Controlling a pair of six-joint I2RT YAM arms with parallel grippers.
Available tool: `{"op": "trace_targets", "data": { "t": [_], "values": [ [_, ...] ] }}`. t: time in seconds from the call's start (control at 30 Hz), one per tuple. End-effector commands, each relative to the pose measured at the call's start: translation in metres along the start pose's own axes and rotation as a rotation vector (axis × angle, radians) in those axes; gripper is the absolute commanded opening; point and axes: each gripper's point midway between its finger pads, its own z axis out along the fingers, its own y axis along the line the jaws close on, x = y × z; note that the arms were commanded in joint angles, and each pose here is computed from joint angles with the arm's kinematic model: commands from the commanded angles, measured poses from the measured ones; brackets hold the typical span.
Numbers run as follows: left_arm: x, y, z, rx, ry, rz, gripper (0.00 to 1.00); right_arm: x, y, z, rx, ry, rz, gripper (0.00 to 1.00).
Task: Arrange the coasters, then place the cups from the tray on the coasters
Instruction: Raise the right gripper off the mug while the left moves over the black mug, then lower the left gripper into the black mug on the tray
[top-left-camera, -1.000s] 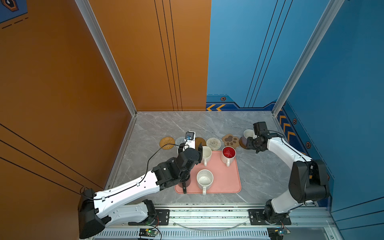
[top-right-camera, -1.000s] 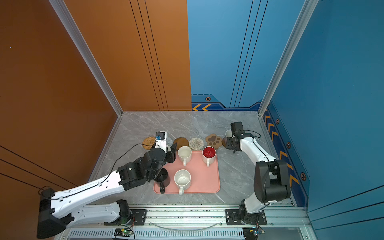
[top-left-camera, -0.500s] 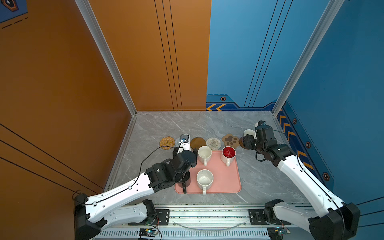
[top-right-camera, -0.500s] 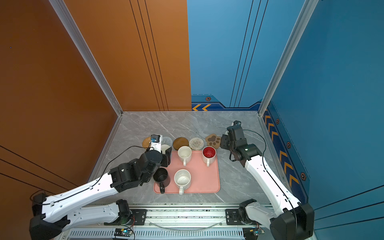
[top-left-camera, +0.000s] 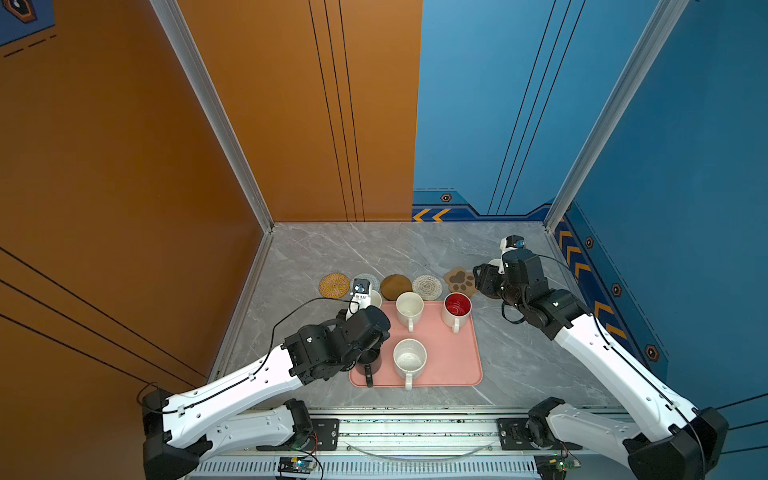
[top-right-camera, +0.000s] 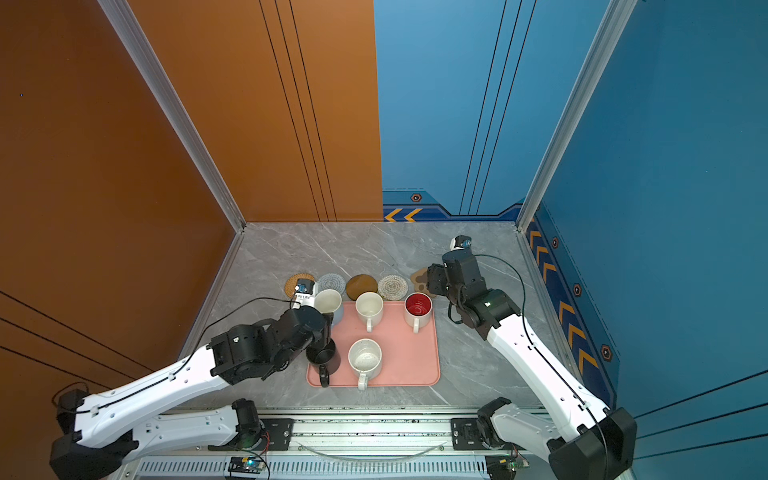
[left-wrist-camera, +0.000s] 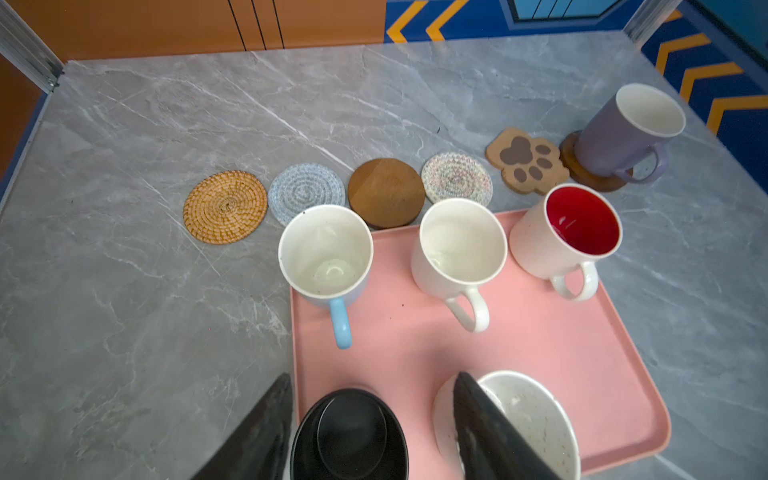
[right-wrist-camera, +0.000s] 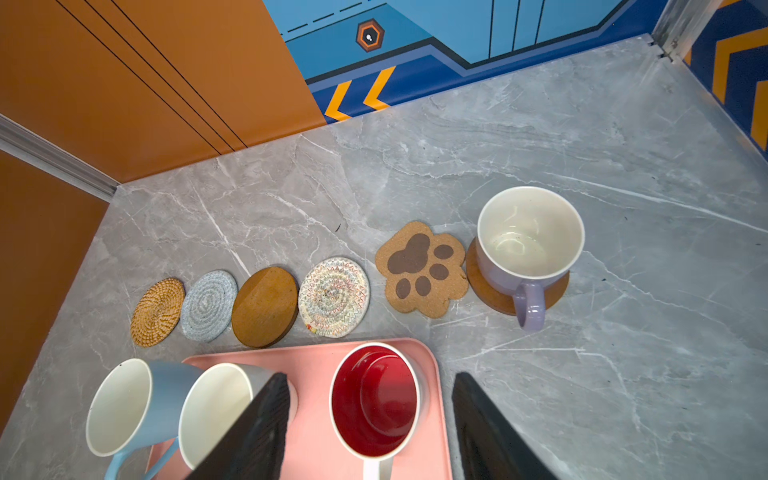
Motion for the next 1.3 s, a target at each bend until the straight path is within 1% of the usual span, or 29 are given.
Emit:
{"op": "trace_targets", "data": {
  "t": [0.0,0.13,0.3,0.47,0.6,0.77,0.9,1.13,1.27],
  "values": [
    [0.034,0.003,-0.002,-0.024,0.142,-0.002,0.61,0.0,0.005,0.005,-0.014,-0.015,0.006,0.61],
    [0.057,-0.001,0.0,-0.036,0.176,-0.01,0.61,0.003,0.007,0.008,-0.016,-0.003,-0.005,0.61],
    [0.077,0.009,-0.004,-0.099,0.204,-0.051,0.61,0.005,0.006,0.01,-0.012,-0.001,-0.011,0.62],
    [0.093,0.004,-0.005,-0.105,0.232,-0.079,0.61,0.008,0.006,0.014,-0.01,0.013,-0.018,0.62],
    [0.108,0.013,-0.006,-0.171,0.267,-0.097,0.6,0.01,0.006,0.016,-0.012,0.018,-0.02,0.62],
    [0.128,0.018,-0.002,-0.212,0.296,-0.132,0.6,0.01,0.006,0.016,-0.01,0.018,-0.02,0.62],
    [0.136,0.019,-0.001,-0.227,0.292,-0.148,0.6,0.011,0.006,0.017,-0.009,0.021,-0.023,0.63],
    [0.138,0.018,0.003,-0.248,0.274,-0.154,0.6,0.015,0.009,0.022,-0.026,0.037,-0.021,0.62],
    [0.141,0.017,0.005,-0.253,0.277,-0.159,0.58,0.016,0.011,0.024,-0.031,0.042,-0.02,0.63]
  ]
}}
